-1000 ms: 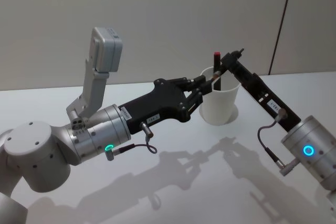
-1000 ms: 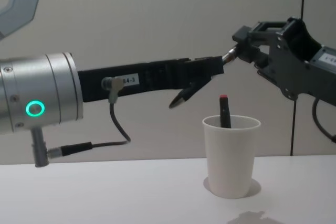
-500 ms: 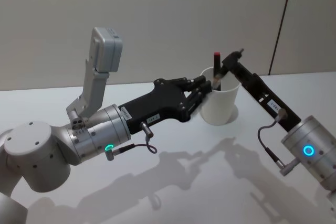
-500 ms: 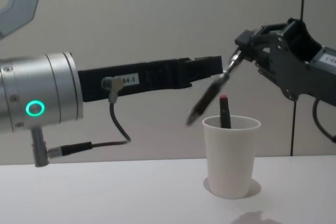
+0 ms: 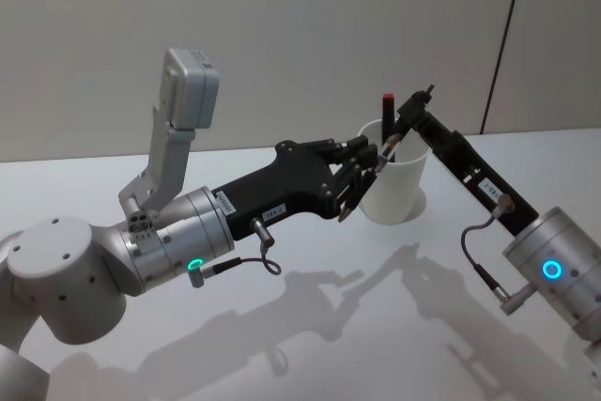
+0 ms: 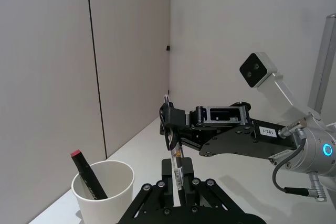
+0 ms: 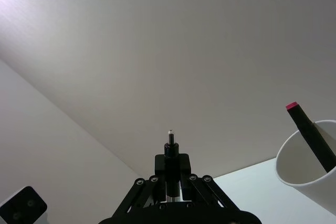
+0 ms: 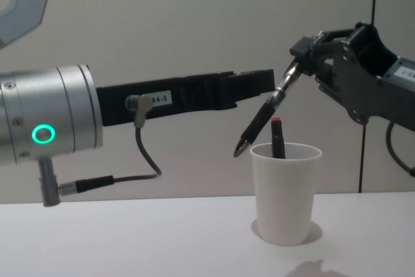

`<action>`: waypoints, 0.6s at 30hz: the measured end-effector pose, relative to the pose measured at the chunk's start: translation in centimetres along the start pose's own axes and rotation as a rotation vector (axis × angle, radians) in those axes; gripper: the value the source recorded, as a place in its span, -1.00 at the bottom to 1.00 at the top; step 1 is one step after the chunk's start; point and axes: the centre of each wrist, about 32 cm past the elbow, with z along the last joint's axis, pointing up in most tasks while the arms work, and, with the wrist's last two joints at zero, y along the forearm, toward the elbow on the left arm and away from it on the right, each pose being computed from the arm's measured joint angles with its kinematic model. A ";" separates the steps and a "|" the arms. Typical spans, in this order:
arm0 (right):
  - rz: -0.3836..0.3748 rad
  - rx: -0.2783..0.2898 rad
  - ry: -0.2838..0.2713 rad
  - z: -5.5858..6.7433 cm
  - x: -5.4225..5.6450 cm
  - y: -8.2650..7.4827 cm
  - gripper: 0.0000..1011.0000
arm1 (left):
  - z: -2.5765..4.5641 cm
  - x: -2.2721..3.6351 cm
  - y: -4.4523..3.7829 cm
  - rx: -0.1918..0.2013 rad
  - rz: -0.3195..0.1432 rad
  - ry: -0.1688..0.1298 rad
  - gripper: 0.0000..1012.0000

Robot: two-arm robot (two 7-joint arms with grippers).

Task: Place the pen into the pen holder.

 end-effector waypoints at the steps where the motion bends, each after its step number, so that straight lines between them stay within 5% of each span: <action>1: 0.000 0.000 0.000 0.0 0.0 0.0 -0.71 | 0.00 0.00 0.00 0.000 0.000 0.000 -0.77; 8: 0.000 0.000 0.000 0.0 0.0 0.0 -0.71 | -0.01 0.01 0.00 0.000 0.000 0.000 -0.64; 18: 0.001 0.000 0.000 0.0 0.0 0.0 -0.71 | -0.01 0.01 0.00 0.000 0.001 0.000 0.02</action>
